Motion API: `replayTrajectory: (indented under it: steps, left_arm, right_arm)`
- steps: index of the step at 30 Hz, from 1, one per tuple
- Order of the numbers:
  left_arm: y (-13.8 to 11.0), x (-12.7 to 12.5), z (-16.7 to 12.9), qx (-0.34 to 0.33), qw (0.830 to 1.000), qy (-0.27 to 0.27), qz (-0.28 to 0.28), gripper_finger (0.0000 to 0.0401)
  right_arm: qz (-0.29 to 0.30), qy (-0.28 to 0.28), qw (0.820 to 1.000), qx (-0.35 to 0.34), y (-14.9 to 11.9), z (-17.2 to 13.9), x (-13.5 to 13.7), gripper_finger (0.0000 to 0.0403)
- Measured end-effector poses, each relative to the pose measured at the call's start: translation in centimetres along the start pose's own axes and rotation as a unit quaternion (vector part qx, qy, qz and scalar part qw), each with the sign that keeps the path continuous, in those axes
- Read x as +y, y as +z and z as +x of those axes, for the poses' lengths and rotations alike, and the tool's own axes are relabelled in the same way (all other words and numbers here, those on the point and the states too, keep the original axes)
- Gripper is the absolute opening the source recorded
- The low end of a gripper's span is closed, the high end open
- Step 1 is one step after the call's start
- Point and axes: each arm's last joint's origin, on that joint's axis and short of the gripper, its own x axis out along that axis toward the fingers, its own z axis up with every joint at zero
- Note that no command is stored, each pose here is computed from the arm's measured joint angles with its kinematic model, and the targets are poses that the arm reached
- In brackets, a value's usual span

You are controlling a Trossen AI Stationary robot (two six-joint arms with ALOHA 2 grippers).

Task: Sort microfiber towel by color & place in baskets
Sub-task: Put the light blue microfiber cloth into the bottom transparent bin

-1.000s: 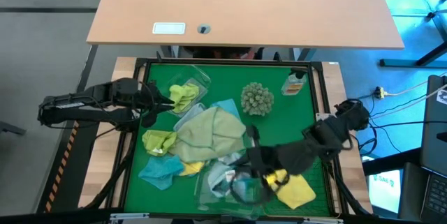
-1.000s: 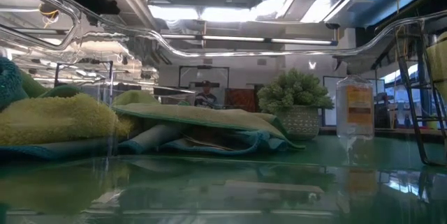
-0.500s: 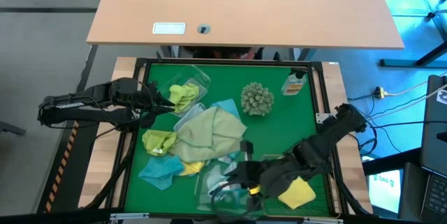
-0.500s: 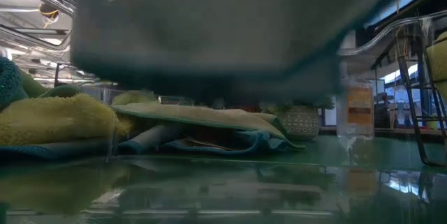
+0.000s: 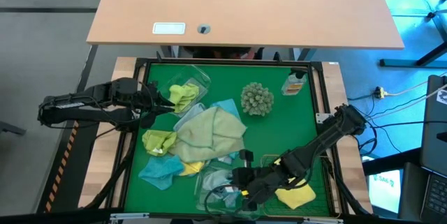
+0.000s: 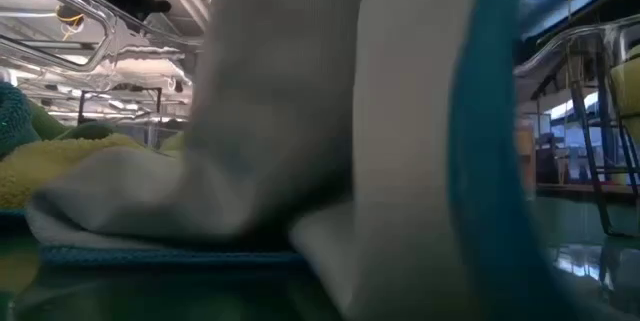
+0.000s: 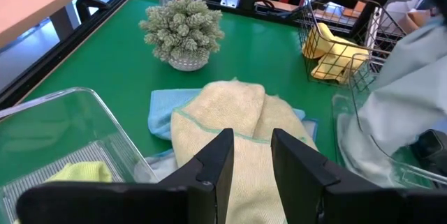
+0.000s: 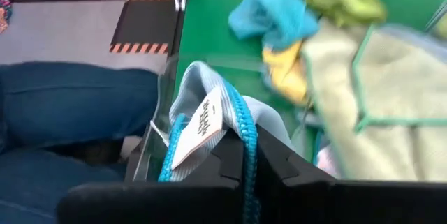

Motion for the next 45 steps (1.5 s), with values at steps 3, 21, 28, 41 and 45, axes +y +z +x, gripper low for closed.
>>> replayTrajectory:
  steps: [3,21,28,41,45]
  left_arm:
    - [0.0,0.0,0.0,0.0,1.0,0.0,0.0,0.0092]
    - [0.1,-0.4,0.0,0.003,0.998,-0.067,0.005,0.0092]
    - [0.2,-0.9,-0.1,-0.001,0.993,-0.12,0.012,0.0092]
    - [-0.1,-2.9,-0.2,0.009,0.98,-0.192,0.044,0.0092]
    - [-0.1,-3.5,-0.3,0.009,0.975,-0.213,0.054,0.0092]
  right_arm:
    - [0.019,0.011,0.999,0.025,-1.1,0.9,-0.1,0.0014]
    - [0.11,0.044,0.984,0.131,-5.2,3.1,-0.7,0.0029]
    - [0.11,0.05,0.983,0.136,-5.2,3.1,-0.7,0.003]
    - [0.109,0.038,0.985,0.127,-5.1,3.1,-0.8,0.0124]
    - [0.112,0.036,0.985,0.126,-5.0,3.2,-1.1,0.0177]
